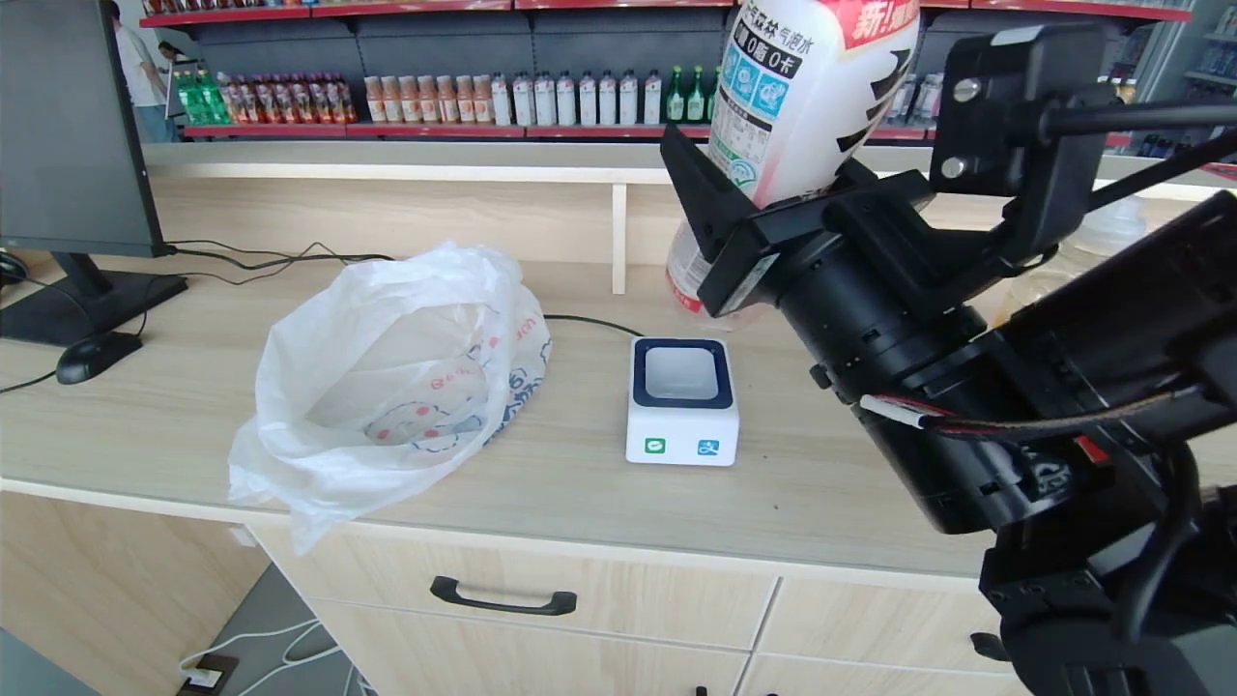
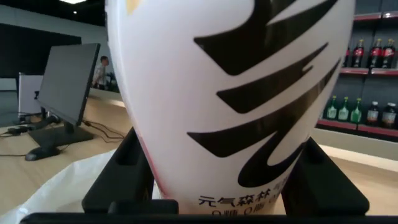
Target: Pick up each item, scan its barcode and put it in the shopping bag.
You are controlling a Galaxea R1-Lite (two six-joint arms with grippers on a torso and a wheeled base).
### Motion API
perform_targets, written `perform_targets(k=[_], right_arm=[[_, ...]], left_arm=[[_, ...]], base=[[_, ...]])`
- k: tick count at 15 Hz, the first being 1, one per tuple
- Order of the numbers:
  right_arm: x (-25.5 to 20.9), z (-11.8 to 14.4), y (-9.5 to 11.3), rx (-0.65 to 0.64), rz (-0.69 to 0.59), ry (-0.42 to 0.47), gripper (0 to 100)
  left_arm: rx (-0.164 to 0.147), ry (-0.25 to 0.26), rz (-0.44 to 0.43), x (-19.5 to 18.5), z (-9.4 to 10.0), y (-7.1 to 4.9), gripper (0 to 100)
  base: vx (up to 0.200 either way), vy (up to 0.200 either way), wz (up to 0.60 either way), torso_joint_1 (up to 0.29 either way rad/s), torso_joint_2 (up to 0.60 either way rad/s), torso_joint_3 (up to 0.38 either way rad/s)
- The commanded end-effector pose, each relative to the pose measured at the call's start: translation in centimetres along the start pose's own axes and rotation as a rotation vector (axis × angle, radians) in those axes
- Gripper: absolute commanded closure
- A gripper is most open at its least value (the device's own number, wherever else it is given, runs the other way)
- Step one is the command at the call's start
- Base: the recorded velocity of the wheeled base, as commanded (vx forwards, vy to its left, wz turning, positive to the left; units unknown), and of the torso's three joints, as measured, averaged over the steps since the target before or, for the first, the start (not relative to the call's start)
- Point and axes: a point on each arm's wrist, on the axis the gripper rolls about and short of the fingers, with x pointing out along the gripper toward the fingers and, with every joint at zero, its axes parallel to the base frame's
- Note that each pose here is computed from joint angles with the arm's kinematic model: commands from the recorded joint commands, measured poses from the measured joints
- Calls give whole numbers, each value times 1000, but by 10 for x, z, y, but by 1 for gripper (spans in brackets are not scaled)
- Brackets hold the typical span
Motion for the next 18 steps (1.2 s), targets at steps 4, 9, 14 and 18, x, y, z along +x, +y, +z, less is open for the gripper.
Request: perform_targets(k=[4,9,14,18], right_arm=[[13,-39,-16,-217,158,-4,100],[13,-67,-23,-343,245,14,100],[14,-87,-50,-492,254,-9,100],[13,-95,-50,-565,273,-7,100]], left_arm=[[0,1,1,0,0,0,0],[-2,1,1,0,0,0,0],[0,1,1,0,0,0,0],[-2,1,0,0,0,0,0]], base=[[0,0,0,0,0,0],[0,0,0,0,0,0],[0,0,0,0,0,0],[0,0,0,0,0,0]])
